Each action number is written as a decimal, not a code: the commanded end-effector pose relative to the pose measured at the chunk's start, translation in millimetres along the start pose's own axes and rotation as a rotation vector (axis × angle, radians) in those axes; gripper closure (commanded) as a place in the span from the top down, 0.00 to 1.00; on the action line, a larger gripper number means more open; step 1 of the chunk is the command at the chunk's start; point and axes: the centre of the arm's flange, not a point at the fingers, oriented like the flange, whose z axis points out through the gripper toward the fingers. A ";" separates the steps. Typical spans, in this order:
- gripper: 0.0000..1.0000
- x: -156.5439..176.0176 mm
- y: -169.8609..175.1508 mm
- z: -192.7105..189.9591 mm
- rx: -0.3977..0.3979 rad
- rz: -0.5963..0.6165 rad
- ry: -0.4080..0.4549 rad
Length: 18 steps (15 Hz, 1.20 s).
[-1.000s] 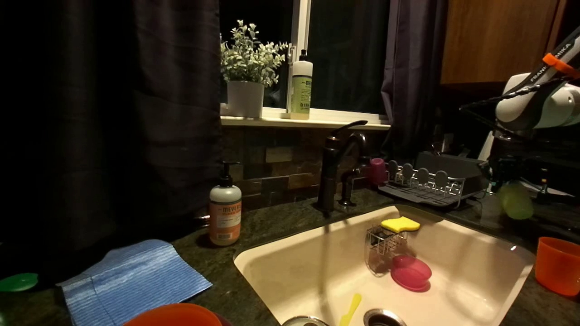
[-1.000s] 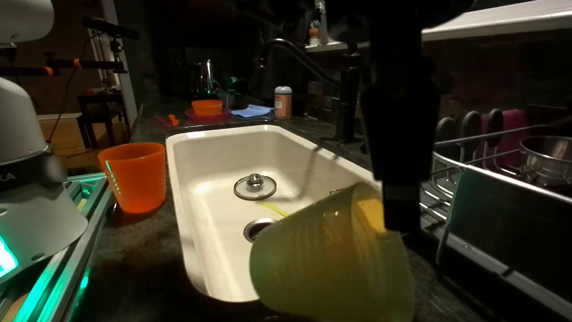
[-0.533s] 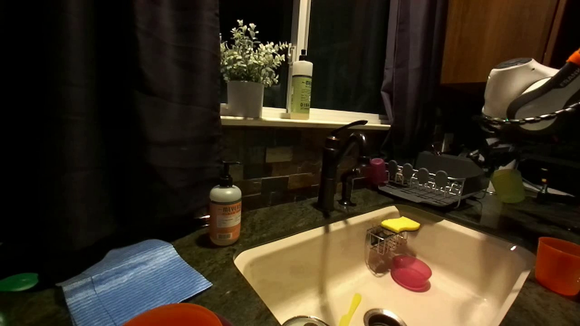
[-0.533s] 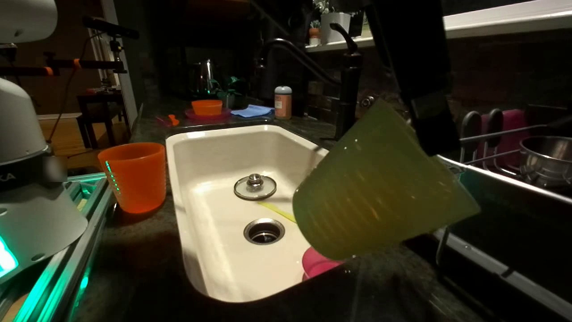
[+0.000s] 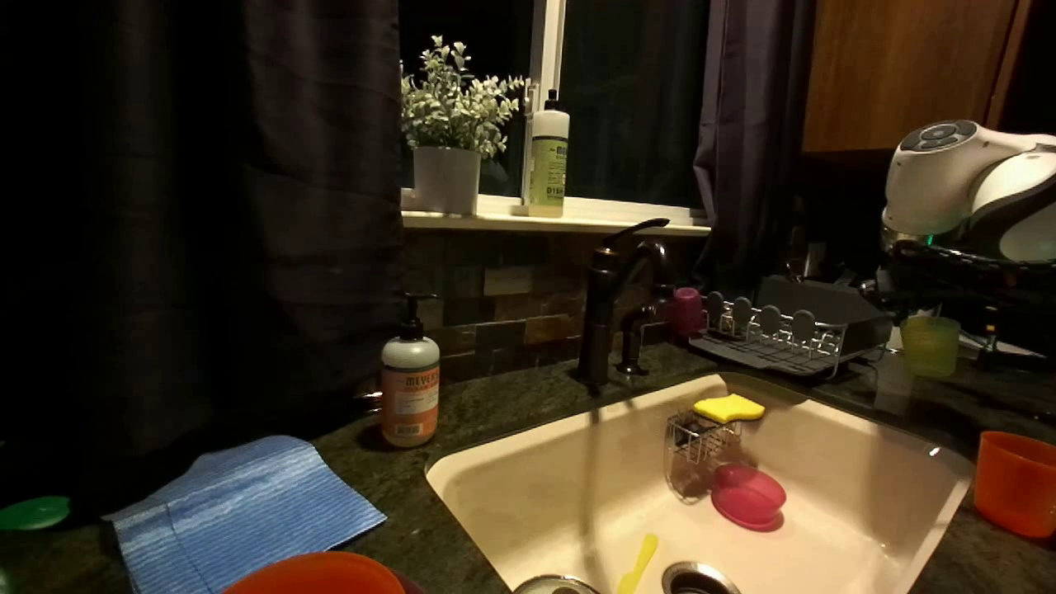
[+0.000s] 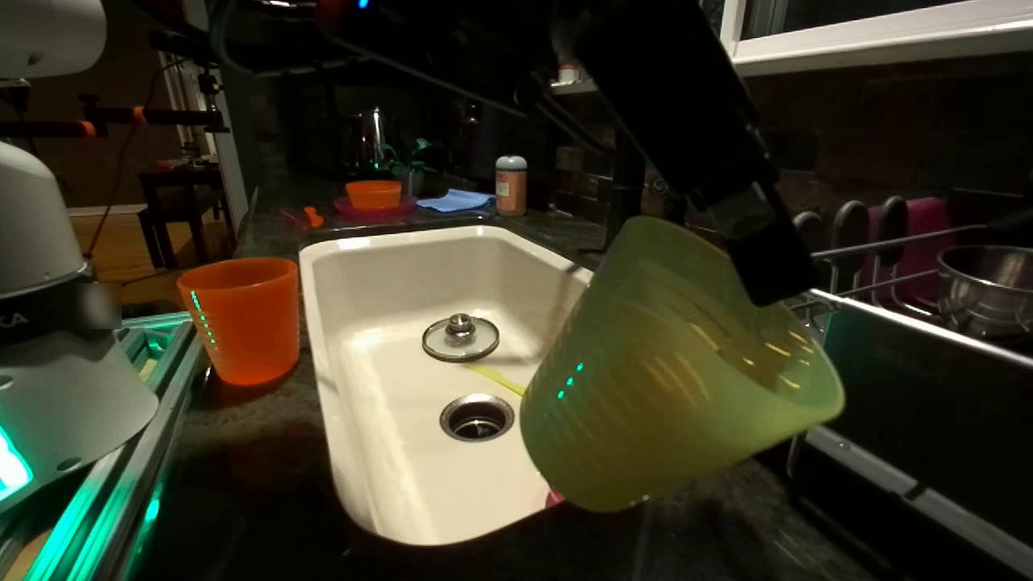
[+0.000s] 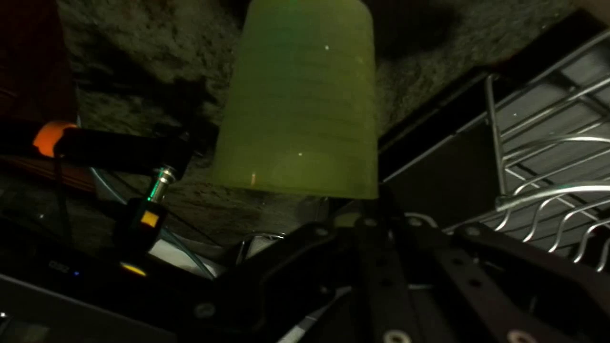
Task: Pick the green cup from the drying rack and place it to the right of the sink right-side-up
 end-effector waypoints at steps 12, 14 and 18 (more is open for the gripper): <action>0.01 -30.9 2.3 46.8 0.007 0.146 0.121; 0.01 -33.6 0.7 52.9 0.004 0.155 0.125; 0.01 -37.0 -4.4 62.3 0.000 0.150 0.133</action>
